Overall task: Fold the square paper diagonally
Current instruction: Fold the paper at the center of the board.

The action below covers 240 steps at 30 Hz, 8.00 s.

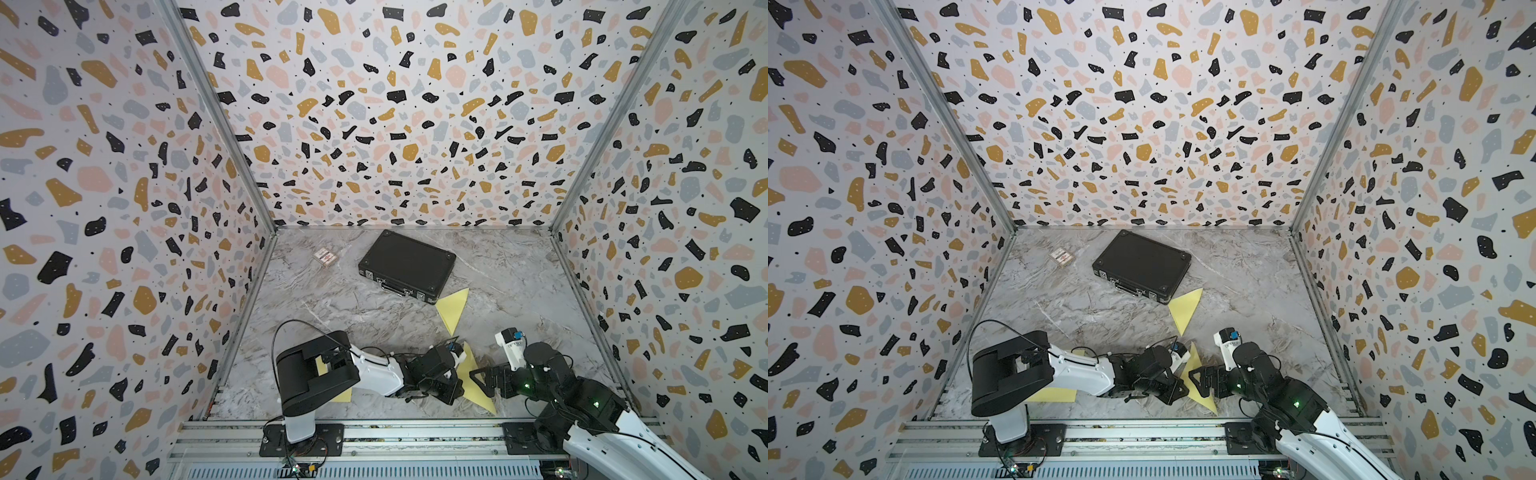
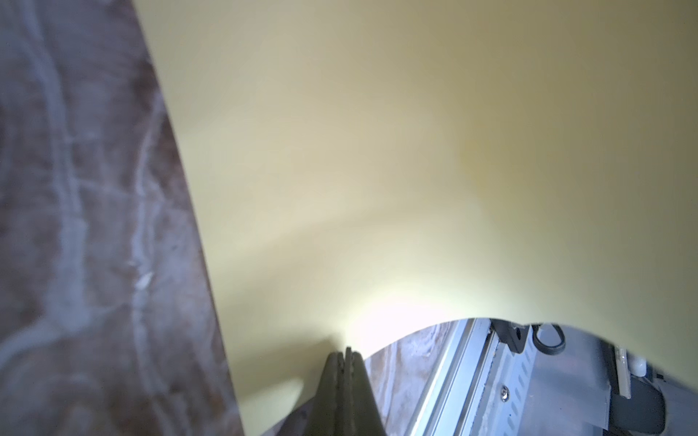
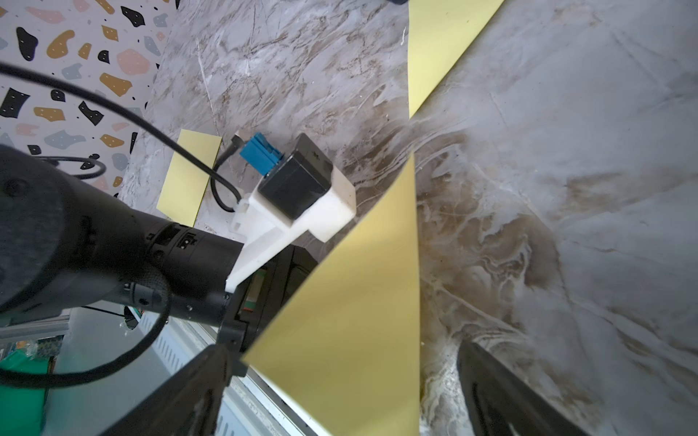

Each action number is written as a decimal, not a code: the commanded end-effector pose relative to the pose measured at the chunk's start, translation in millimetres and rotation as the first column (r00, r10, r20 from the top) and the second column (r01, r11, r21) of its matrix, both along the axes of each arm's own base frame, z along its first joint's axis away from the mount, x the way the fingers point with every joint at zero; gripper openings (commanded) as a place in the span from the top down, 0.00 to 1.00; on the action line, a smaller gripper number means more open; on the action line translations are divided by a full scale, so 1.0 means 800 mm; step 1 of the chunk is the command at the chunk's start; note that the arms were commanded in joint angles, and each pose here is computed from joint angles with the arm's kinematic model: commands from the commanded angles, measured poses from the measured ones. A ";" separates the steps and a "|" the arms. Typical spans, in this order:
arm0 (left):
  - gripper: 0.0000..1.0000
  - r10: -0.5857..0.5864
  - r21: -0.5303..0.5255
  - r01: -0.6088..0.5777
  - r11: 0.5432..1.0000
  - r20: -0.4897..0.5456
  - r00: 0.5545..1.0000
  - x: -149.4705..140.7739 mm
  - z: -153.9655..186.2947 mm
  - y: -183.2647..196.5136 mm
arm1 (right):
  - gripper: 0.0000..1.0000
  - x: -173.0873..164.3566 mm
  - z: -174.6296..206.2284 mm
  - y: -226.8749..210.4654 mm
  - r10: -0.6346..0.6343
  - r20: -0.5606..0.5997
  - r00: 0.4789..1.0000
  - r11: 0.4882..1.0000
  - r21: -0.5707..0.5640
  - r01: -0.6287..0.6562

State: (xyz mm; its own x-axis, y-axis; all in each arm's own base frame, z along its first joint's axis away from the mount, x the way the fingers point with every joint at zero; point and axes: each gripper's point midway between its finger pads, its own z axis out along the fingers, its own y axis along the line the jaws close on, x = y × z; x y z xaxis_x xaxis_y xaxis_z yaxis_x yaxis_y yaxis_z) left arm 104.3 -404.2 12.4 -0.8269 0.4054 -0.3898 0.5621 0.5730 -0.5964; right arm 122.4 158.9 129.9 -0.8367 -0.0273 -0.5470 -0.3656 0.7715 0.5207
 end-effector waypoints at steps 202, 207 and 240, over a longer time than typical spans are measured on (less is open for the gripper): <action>1.00 0.445 0.328 -0.411 0.851 -0.032 0.895 0.056 -0.062 0.115 | 0.55 0.039 -0.111 -0.015 -0.351 -0.351 0.868 0.934 -0.068 0.350; 1.00 0.445 0.336 -0.410 0.848 -0.032 0.895 0.054 -0.066 0.116 | 0.58 0.041 -0.102 -0.014 -0.349 -0.330 0.877 0.934 -0.039 0.356; 1.00 0.432 0.338 -0.397 0.853 -0.031 0.901 0.050 -0.072 0.113 | 1.00 0.039 -0.058 0.018 -0.188 -0.307 0.933 0.975 0.052 0.214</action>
State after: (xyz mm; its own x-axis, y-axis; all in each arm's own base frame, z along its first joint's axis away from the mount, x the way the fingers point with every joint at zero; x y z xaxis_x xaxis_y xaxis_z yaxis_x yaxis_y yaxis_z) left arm 178.1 -363.4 16.8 -0.9409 0.0053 -0.3386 0.2104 0.7928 -0.5721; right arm 146.1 152.7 53.6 -0.9463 0.2316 -0.2257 0.0620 0.8150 0.5762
